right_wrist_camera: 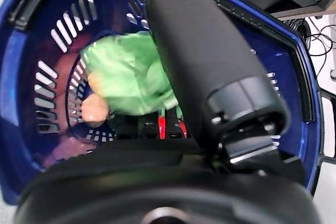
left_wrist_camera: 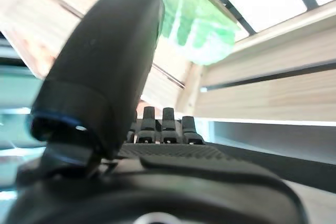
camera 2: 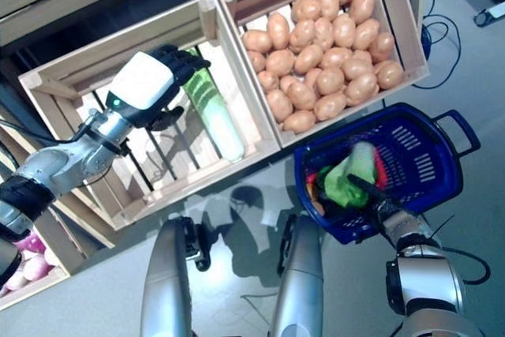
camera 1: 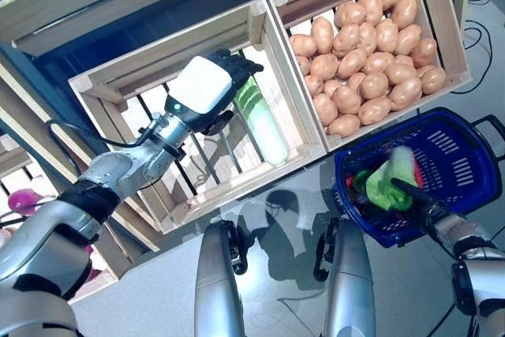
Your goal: Put vegetables into the basket
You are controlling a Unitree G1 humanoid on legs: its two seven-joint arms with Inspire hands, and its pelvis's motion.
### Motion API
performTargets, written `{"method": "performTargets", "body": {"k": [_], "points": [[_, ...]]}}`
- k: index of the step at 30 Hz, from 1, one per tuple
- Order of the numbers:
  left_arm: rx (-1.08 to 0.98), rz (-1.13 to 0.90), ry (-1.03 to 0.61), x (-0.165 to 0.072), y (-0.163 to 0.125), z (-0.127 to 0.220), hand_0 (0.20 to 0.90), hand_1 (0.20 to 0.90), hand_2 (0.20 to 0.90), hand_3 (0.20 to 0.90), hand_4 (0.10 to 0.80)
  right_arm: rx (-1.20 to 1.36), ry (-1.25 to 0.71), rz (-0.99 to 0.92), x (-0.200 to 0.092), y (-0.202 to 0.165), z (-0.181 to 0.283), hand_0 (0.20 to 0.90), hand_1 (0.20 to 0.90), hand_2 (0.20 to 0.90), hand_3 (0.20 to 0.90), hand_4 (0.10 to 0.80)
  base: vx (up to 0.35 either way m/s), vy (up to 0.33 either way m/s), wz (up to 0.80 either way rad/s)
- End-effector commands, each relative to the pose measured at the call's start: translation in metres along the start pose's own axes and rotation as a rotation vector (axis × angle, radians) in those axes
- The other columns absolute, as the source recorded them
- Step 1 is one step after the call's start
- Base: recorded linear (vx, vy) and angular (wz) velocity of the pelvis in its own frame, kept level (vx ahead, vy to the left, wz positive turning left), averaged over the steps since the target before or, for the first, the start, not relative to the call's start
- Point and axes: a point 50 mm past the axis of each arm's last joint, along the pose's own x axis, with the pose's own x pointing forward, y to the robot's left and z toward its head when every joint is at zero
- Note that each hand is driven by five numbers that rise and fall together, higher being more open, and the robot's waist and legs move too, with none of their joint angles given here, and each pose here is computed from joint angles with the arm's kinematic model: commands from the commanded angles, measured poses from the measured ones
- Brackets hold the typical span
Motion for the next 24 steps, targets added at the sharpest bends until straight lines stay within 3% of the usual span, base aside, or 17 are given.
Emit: {"method": "performTargets", "body": {"k": [1,16,24], "points": [[0.164,0.272,0.005,0.027,0.065,-0.023,0.900,0.900,0.900,0.900,0.800,0.063,-0.030,-0.093,-0.007,-0.025,0.017,0.900,0.900,0.900,0.900,0.800,0.039,0.012,0.03],[0.491,0.023,-0.245,0.050,0.067,-0.008,0.900,0.900,0.900,0.900,0.800,0.068,-0.033,-0.059,-0.007,-0.028,0.016,0.900,0.900,0.900,0.900,0.800,0.009,0.005,-0.02],[0.495,-0.134,-0.189,0.055,0.055,-0.012,0.900,0.900,0.900,0.900,0.800,0.091,-0.070,-0.052,-0.008,-0.031,0.020,0.900,0.900,0.900,0.900,0.800,-0.007,0.003,-0.06]]}}
